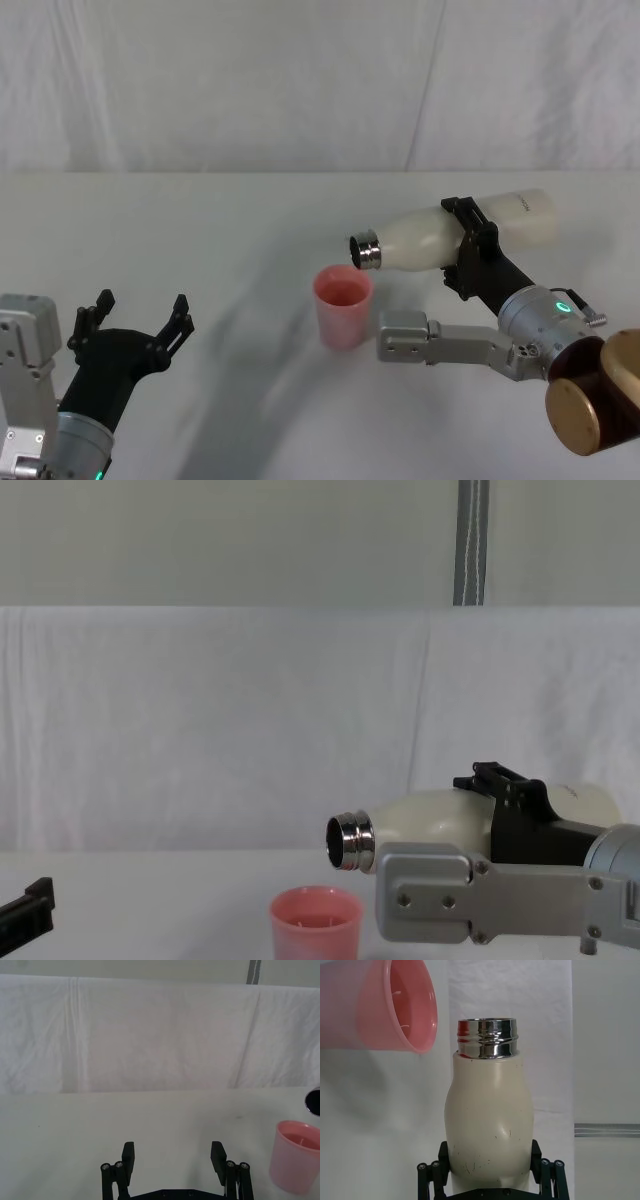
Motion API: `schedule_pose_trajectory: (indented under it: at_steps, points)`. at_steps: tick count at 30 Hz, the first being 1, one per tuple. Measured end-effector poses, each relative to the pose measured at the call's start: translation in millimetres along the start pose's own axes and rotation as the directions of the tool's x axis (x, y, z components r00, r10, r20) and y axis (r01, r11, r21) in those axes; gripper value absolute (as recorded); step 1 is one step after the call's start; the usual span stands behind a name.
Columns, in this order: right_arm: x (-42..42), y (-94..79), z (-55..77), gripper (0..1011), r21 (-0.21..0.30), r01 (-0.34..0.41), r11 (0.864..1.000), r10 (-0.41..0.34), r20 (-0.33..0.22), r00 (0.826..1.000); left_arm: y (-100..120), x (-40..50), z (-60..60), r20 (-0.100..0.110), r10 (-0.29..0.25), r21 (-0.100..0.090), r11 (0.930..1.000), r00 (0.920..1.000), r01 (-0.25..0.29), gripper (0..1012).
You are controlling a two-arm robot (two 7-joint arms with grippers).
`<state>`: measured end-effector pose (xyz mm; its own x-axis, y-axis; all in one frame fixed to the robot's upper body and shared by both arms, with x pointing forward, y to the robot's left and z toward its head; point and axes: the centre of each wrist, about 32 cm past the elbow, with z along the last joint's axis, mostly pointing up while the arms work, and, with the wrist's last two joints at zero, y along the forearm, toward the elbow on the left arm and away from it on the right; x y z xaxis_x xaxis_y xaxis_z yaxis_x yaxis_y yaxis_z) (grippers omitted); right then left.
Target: Grasp the thermos with one hand and pour water into the cup lid.
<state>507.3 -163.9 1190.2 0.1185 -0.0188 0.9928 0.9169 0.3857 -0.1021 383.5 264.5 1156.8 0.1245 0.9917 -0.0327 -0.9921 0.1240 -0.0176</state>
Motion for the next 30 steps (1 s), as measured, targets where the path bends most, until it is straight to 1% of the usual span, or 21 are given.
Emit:
schedule_pose_trajectory:
  at_steps: [12,30]
  points:
    - [-1.5,-1.3,0.8,950,-0.006,0.000,1.000,0.000,0.010,1.000,0.0,0.0,0.0,0.000,0.000,0.000,1.0000,1.0000,0.000,1001]
    - [0.0,-3.4,1.0,950,-0.014,0.002,1.000,-0.001,0.020,1.000,0.0,0.0,0.0,0.000,0.000,0.000,1.0000,1.0000,0.000,1001]
